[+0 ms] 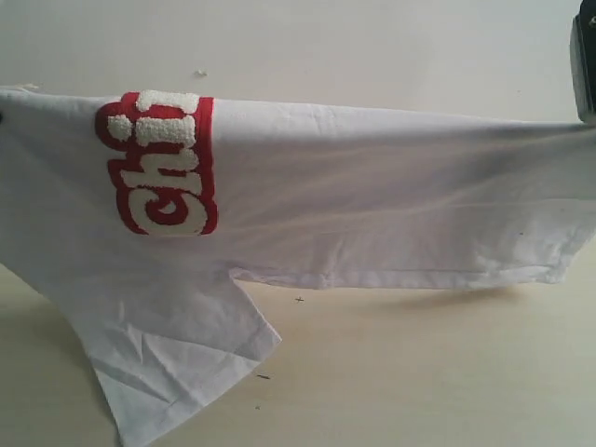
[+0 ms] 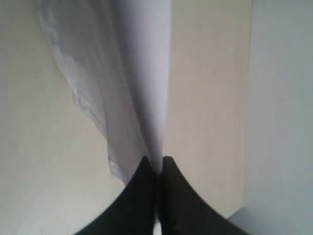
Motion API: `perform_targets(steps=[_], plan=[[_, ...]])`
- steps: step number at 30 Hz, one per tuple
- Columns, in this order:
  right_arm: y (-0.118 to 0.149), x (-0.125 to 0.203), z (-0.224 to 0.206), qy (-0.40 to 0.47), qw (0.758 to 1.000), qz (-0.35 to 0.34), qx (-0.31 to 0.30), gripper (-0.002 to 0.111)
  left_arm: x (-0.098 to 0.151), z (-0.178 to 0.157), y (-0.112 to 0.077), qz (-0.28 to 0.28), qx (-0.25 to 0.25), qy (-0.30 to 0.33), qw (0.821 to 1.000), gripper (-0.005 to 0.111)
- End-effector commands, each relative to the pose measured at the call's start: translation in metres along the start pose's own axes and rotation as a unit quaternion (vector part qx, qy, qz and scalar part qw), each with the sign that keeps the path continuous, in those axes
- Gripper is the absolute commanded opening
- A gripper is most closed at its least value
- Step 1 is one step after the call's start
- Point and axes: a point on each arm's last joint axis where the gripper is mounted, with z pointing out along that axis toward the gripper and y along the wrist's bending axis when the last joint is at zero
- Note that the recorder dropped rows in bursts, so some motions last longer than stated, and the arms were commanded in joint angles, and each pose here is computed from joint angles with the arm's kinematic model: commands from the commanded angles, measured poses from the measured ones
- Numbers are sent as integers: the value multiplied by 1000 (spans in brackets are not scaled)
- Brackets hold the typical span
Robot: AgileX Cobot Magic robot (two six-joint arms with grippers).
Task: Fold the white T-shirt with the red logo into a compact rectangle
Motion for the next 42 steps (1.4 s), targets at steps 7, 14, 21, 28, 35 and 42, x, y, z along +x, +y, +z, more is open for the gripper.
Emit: perform_targets(steps=[7, 14, 21, 28, 35, 42], plan=[[20, 5, -41, -21, 999, 27, -19, 0, -6, -45, -16, -63, -48, -49, 996, 0], [44, 7, -75, -52, 996, 46, -48, 0, -13, -58, -42, -99, -41, -106, 989, 0], [62, 2, -114, -136, 988, 73, -5, 0, -23, -71, -83, -88, -38, -126, 987, 0], [91, -7, -124, -186, 977, 103, -22, 0, -28, -113, -136, -116, -74, -180, 974, 0], [126, 3, -146, -213, 971, 110, 15, 0, -17, -148, -179, -157, -91, -258, 949, 0], [139, 7, -135, -197, 974, 113, 4, 0, -9, -123, -179, -170, -91, -196, 961, 0]])
